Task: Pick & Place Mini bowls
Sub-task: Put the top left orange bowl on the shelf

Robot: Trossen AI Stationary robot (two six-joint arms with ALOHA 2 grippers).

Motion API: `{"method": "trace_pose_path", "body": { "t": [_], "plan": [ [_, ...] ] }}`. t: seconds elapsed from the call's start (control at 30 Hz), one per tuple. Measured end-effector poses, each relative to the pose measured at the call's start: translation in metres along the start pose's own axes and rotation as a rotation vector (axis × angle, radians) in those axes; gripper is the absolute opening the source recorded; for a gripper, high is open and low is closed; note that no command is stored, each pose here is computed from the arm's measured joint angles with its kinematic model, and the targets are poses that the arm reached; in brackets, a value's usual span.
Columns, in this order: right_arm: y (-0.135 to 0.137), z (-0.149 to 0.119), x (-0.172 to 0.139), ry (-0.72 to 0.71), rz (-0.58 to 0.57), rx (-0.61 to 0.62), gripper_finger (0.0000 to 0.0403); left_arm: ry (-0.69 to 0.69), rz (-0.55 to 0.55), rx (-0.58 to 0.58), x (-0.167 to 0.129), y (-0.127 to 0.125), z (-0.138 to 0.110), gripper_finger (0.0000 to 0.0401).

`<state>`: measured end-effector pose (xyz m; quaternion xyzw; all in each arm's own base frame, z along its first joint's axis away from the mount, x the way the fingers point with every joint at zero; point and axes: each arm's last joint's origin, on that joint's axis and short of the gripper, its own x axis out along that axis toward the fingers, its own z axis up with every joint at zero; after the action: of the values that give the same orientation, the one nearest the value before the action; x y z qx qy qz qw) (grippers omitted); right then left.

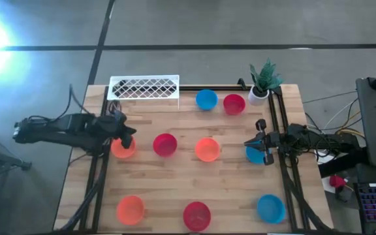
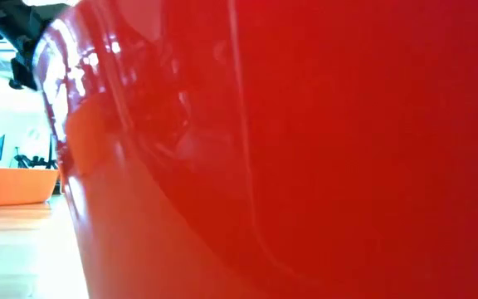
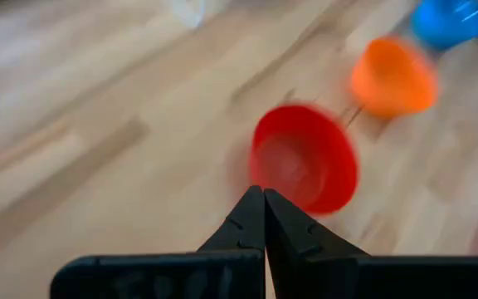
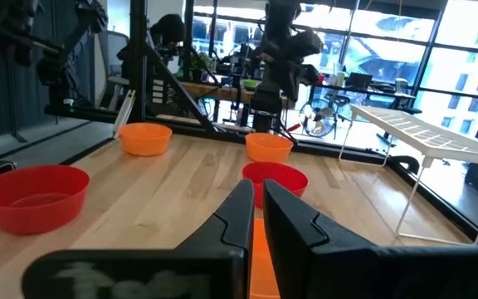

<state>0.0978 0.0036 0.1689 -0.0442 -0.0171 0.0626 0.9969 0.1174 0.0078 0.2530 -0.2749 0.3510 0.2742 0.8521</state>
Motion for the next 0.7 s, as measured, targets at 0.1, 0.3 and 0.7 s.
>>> {"method": "trace_pose_path", "body": {
  "t": [0.1,0.3,0.7],
  "plan": [
    [0.000,0.000,0.000,0.000,0.000,0.000,0.0028,0.104,0.064,-0.043,0.002,-0.004,0.002,0.0000],
    [0.000,0.000,0.000,0.000,0.000,0.001,0.0028,0.254,0.149,-0.010,0.010,-0.012,0.006,0.0000],
    [0.000,0.000,0.000,0.000,0.000,0.027,0.0028,0.372,0.160,-0.066,0.025,-0.027,0.011,0.0000]
  ]
}}
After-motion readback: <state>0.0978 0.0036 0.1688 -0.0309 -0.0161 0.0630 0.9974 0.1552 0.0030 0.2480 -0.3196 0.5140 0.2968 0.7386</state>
